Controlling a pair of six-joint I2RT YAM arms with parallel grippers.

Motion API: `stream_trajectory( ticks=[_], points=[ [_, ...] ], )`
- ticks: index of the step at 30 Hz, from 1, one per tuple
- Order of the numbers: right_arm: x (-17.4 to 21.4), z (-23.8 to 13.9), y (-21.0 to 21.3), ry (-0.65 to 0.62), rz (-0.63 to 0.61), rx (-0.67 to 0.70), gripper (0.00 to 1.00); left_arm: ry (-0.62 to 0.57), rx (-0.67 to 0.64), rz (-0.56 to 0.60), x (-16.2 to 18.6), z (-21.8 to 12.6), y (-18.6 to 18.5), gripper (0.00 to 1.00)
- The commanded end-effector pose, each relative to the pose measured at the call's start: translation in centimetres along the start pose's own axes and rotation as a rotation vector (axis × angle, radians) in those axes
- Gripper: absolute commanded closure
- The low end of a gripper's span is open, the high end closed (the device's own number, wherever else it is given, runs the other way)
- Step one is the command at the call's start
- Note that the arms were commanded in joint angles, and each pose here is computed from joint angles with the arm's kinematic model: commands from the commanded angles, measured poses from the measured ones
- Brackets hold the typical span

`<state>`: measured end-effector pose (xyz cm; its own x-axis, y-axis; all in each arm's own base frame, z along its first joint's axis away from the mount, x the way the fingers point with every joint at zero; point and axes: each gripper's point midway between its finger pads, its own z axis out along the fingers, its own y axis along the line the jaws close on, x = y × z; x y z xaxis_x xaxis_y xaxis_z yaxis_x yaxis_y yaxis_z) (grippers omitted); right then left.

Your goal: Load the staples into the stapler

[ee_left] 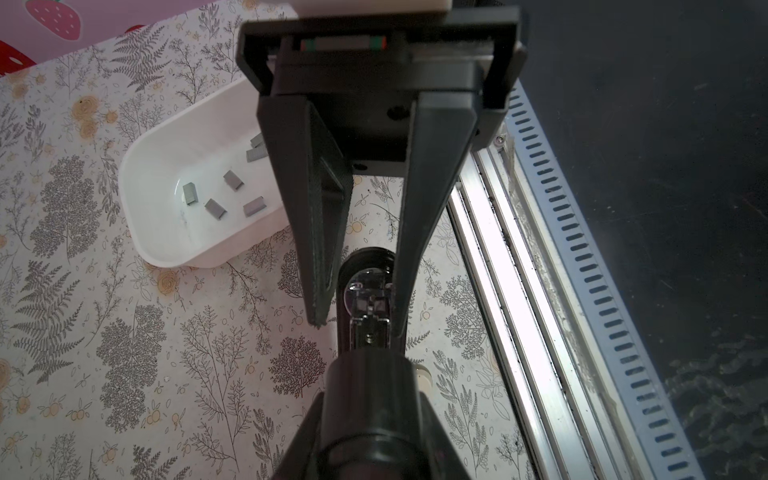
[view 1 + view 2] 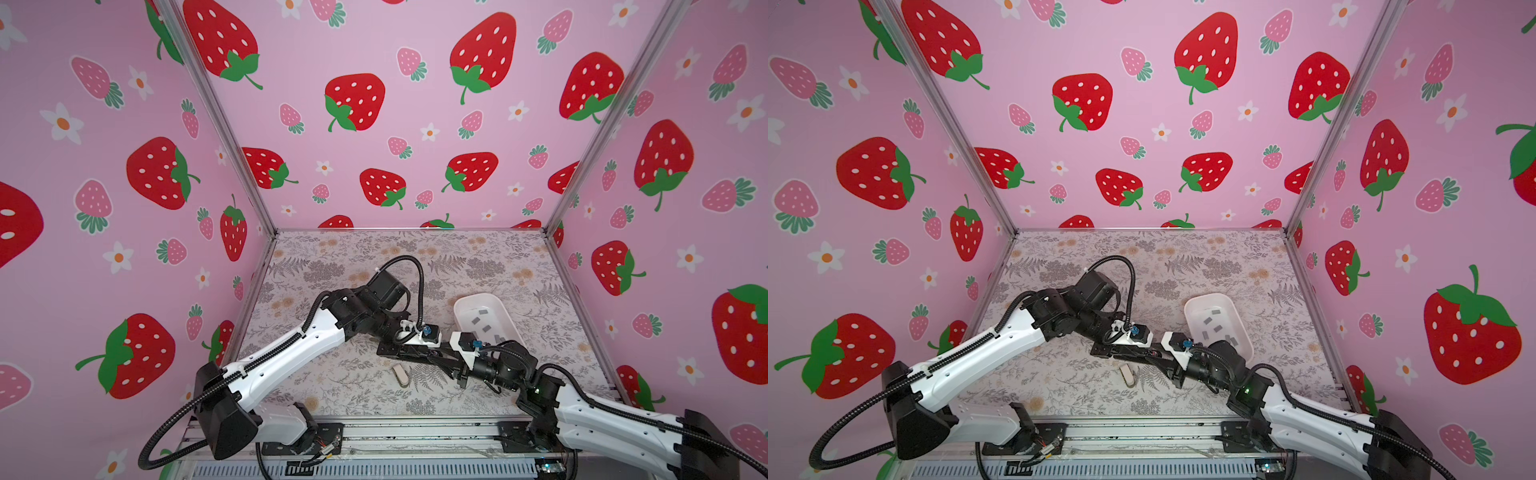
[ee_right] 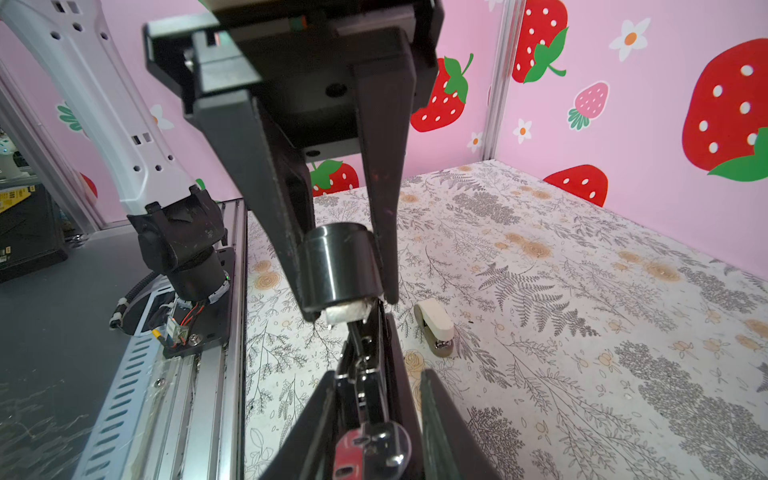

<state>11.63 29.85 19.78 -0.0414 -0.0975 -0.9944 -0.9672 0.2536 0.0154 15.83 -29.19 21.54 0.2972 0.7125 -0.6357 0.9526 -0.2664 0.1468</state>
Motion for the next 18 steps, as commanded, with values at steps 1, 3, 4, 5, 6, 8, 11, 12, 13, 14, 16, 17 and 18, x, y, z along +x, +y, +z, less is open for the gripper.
stream_trajectory(
  ticks=[1, 3, 4, 5, 6, 8, 11, 12, 13, 14, 16, 17, 18],
  points=[
    [0.9, 0.5, 0.2, 0.031, -0.004, -0.016, 0.65, -0.115, -0.035, 0.1, -3.9, -2.6, 0.6, 1.0],
    [1.7, 0.7, 0.2, 0.052, -0.001, -0.021, 0.65, -0.125, -0.043, 0.105, -4.3, -3.0, 0.8, 1.0],
    [1.8, 0.9, 0.2, 0.054, 0.002, -0.023, 0.65, -0.132, -0.044, 0.11, -4.6, -3.2, 0.8, 1.0],
    [2.3, 1.1, 0.3, 0.069, 0.008, -0.028, 0.65, -0.142, -0.04, 0.115, -4.9, -3.3, 0.7, 1.0],
    [2.5, 1.4, 0.4, 0.078, 0.011, -0.035, 0.65, -0.15, -0.038, 0.12, -5.1, -3.5, 0.6, 1.0],
    [2.4, 2.0, 0.6, 0.085, 0.011, -0.046, 0.65, -0.168, -0.031, 0.133, -5.6, -3.9, 0.5, 1.0],
    [2.1, 2.8, 0.9, 0.084, 0.005, -0.053, 0.65, -0.188, -0.024, 0.146, -6.1, -4.2, 0.2, 1.0],
    [1.9, 3.1, 1.1, 0.079, 0.001, -0.057, 0.65, -0.194, -0.023, 0.146, -6.1, -4.3, 0.2, 1.0],
    [1.9, 3.4, 1.2, 0.08, 0.0, -0.061, 0.65, -0.199, -0.021, 0.146, -6.2, -4.3, 0.1, 1.0],
    [1.8, 3.6, 1.3, 0.078, -0.003, -0.06, 0.66, -0.205, -0.022, 0.15, -6.3, -4.5, 0.1, 1.0],
    [1.6, 4.0, 1.3, 0.068, -0.005, -0.05, 0.66, -0.217, -0.017, 0.15, -6.4, -4.6, 0.0, 1.0],
    [1.5, 4.2, 1.3, 0.066, -0.006, -0.048, 0.66, -0.22, -0.017, 0.149, -6.5, -4.7, 0.0, 1.0],
    [1.5, 4.4, 1.2, 0.062, -0.006, -0.043, 0.66, -0.223, -0.017, 0.149, -6.5, -4.7, 0.0, 1.0]
  ],
)
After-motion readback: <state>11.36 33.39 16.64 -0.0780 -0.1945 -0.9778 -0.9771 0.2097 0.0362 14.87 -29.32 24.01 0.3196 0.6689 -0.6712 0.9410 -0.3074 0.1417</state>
